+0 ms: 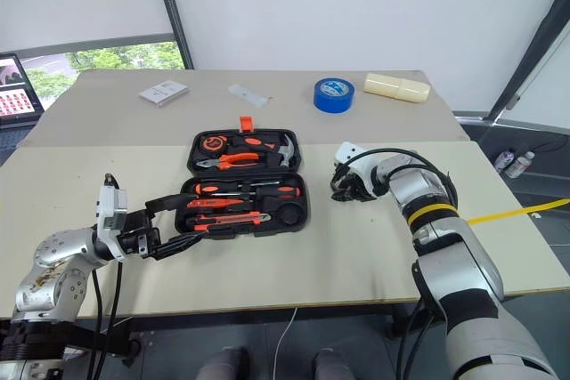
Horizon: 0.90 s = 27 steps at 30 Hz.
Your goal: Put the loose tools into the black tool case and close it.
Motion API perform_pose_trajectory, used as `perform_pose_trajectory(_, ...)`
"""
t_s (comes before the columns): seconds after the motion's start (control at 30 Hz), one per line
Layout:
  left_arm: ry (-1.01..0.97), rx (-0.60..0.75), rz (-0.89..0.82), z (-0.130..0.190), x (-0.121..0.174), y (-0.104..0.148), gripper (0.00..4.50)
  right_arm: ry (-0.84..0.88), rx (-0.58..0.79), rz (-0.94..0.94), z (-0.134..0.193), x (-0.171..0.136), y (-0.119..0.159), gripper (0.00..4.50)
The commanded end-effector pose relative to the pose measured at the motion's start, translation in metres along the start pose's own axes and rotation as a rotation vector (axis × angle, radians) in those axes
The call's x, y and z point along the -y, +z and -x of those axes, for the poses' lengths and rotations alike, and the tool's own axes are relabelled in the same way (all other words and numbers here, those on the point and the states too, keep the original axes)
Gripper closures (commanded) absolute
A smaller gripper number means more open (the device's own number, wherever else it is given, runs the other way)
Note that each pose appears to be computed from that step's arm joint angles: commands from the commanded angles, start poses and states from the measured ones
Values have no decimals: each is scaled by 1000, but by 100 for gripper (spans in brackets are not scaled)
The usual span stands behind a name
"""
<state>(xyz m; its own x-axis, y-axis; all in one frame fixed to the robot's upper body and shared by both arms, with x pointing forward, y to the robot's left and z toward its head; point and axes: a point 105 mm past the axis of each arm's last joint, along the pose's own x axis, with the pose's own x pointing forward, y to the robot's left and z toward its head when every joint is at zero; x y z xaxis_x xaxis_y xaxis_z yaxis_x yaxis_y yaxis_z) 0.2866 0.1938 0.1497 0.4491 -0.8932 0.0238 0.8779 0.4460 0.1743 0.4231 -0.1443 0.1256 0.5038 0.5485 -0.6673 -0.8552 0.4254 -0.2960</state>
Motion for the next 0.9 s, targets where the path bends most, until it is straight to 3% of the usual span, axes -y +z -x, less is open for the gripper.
perform_pose_trajectory(0.03,2,10,-44,2,0,7,0,47,98,66,12,1,23,447)
perform_pose_trajectory(0.17,17,4,-42,7,-1,5,0,311,287,99,24,-39,69,447)
perform_pose_trajectory(0.3,23,0,-40,10,1,4,0,442,311,96,20,-83,96,447)
perform_pose_trajectory(0.4,22,-6,-39,10,2,2,0,419,248,71,5,-95,91,447)
perform_pose_trajectory(0.53,24,-10,-41,11,3,1,0,355,121,88,-2,-89,66,447)
perform_pose_trajectory(0.77,31,-17,-42,14,3,-1,0,306,32,97,-8,-85,49,447)
perform_pose_trajectory(0.9,35,-19,-45,15,2,-1,0,321,44,79,-10,-87,54,447)
